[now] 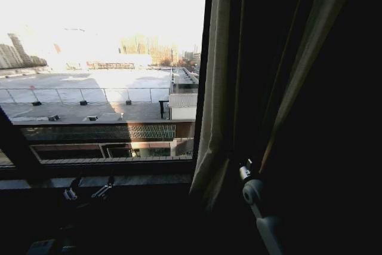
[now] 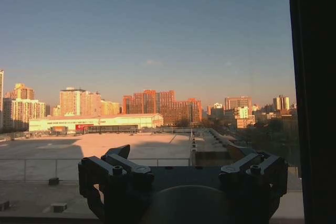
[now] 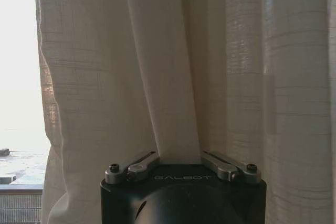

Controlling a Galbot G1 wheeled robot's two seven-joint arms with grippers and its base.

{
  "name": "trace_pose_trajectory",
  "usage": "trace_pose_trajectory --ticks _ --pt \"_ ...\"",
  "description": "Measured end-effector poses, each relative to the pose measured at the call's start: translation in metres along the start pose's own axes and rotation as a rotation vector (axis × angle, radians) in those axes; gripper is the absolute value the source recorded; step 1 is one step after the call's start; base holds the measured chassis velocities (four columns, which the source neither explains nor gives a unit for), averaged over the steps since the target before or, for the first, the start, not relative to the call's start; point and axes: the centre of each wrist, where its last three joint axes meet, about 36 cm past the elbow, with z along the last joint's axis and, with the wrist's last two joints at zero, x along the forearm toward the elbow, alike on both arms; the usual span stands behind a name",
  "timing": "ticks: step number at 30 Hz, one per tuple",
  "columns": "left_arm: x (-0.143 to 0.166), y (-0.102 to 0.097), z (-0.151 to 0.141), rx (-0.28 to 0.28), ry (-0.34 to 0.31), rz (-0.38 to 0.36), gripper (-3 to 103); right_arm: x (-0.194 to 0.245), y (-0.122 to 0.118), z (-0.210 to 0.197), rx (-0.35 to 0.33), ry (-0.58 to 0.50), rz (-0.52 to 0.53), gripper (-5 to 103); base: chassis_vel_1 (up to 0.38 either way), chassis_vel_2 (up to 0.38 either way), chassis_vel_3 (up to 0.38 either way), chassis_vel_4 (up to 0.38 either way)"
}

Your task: Open the curtains by pulling them apart, changing their state from closed to fully open.

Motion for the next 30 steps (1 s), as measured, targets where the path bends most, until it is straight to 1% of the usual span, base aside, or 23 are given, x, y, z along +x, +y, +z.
trace_pose_trajectory --ticks 6,11,26,28,30 --pt "0.001 0.0 0.0 0.002 -0.002 -0.002 100 0.002 0.0 0.001 0.001 -0.012 0.001 0 -0.337 -0.337 0.343 0.346" --pt "0.001 0.0 0.001 0.004 -0.005 -0.004 100 0.005 0.0 0.002 0.005 -0.011 -0.006 0 -0.098 -0.158 0.126 0.09" --pt "0.004 0.0 0.002 0.004 -0.018 -0.014 100 0.004 -0.008 0.004 0.005 -0.005 0.012 0 0.015 0.013 -0.018 -0.025" --pt "0.004 0.0 0.002 0.003 -0.019 -0.014 100 0.003 -0.01 0.004 0.005 -0.005 0.02 0 0.0 0.0 0.0 0.0" --pt "0.004 0.0 0.002 0.002 -0.021 -0.016 100 0.0 -0.015 0.003 -0.001 0.001 0.057 0 0.0 0.0 0.0 0.0"
